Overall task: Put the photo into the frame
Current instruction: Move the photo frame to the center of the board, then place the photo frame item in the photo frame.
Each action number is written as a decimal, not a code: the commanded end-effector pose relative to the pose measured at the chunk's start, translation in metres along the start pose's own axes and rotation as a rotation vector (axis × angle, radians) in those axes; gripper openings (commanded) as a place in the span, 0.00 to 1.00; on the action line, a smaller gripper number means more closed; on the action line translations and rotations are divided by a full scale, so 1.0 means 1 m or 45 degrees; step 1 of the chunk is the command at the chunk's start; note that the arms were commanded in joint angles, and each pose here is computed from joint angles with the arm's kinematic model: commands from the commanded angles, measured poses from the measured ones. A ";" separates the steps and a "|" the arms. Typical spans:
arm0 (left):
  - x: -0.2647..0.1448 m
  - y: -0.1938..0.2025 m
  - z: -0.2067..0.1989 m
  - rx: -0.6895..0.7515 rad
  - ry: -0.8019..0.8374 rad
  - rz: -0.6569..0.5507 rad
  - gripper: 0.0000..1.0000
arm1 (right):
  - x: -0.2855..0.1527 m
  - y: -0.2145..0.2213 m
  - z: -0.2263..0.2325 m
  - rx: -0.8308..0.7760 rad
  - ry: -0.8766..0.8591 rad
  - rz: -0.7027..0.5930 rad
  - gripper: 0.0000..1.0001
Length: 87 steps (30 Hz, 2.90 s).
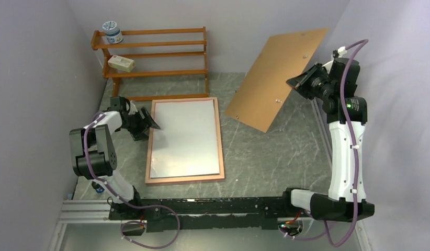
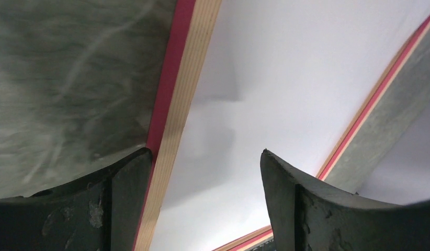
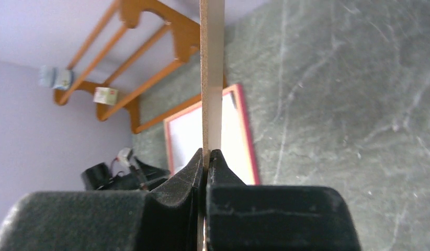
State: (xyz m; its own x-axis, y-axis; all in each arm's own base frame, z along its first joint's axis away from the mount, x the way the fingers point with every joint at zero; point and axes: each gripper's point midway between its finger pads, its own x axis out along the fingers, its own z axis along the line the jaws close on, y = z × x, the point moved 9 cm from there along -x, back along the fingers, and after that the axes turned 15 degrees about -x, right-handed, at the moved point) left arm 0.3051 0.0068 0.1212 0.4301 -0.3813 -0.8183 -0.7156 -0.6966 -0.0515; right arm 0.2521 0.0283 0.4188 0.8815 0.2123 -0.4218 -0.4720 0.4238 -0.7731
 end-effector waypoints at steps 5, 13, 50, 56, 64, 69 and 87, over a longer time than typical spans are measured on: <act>0.019 0.022 -0.042 0.088 0.180 0.142 0.80 | -0.023 -0.023 0.039 -0.067 -0.459 -0.160 0.00; 0.008 0.019 -0.059 0.092 0.112 0.021 0.80 | -0.010 0.017 0.035 -0.060 -0.784 0.008 0.00; -0.004 0.007 -0.029 -0.086 0.141 0.079 0.49 | 0.155 0.201 0.042 0.126 -0.979 0.552 0.00; 0.006 0.005 -0.026 -0.072 0.136 0.150 0.44 | 0.166 0.211 0.041 0.163 -1.035 0.636 0.00; 0.016 0.005 -0.019 -0.082 0.112 0.182 0.42 | 0.181 0.222 0.035 0.150 -1.024 0.712 0.00; 0.018 0.004 -0.018 -0.084 0.105 0.196 0.41 | 0.189 0.227 0.032 0.143 -1.000 0.749 0.00; 0.020 0.009 -0.017 -0.108 0.119 0.193 0.42 | 0.187 0.242 0.018 0.152 -0.863 0.766 0.00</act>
State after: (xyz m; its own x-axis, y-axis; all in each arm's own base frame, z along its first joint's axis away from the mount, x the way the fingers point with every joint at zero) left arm 0.3143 -0.0173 0.1074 0.3401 -0.5447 -0.7665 -0.7235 -0.6723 0.1567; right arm 0.3083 0.1868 0.1541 0.2948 0.8799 -0.3726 -0.9089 0.1379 -0.3935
